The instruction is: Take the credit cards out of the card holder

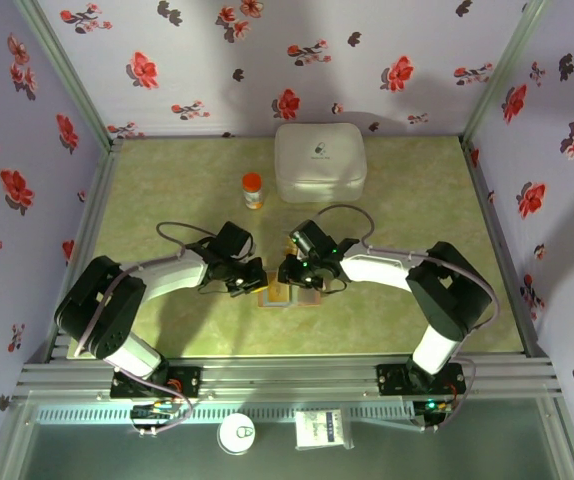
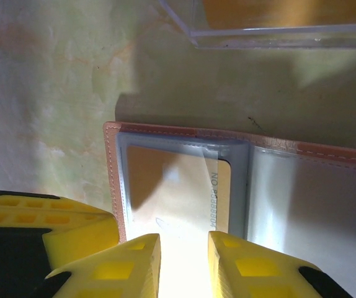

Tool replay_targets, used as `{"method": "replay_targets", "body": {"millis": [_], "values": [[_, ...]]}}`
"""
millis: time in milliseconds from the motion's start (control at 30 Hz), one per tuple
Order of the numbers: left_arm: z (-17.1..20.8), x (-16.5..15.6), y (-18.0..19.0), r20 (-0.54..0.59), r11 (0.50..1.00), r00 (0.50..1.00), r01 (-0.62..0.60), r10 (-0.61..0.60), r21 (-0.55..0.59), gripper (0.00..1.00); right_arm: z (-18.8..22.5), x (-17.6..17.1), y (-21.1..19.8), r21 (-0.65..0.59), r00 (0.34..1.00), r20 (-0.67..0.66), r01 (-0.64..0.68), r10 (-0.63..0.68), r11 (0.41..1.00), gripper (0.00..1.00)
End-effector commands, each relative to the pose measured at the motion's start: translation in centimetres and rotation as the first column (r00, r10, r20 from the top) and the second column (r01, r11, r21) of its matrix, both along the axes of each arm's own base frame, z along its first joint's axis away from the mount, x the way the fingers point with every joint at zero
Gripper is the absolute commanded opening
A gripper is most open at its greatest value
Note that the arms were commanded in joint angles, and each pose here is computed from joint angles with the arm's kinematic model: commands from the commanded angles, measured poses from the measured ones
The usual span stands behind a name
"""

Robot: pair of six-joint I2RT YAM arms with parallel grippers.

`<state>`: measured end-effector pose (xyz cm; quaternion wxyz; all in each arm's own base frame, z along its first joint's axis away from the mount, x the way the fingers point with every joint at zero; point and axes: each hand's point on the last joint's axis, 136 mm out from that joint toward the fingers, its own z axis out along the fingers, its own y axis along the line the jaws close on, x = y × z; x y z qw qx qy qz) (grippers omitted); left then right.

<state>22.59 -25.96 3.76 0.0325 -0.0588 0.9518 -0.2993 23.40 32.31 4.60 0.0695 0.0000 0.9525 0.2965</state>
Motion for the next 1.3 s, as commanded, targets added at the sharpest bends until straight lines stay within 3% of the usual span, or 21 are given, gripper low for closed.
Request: {"method": "replay_targets", "body": {"millis": [0,733,1267], "values": [[-0.6,-0.3,0.2,-0.018,1.0,1.0,0.014,-0.014,-0.001,0.0,-0.5,-0.4,0.1,-0.004,1.0,-0.014,0.0,0.0,1.0,0.26],[-1.7,-0.9,1.1,-0.051,0.999,0.999,0.001,0.001,0.045,0.0,-2.0,-0.8,-0.7,-0.052,0.999,-0.032,0.003,-0.004,0.999,0.24],[-1.0,-0.7,1.2,-0.039,0.999,0.999,0.0,0.002,0.049,0.0,-0.5,-0.3,-1.8,-0.101,1.0,0.025,0.004,-0.001,0.995,0.24]]}}
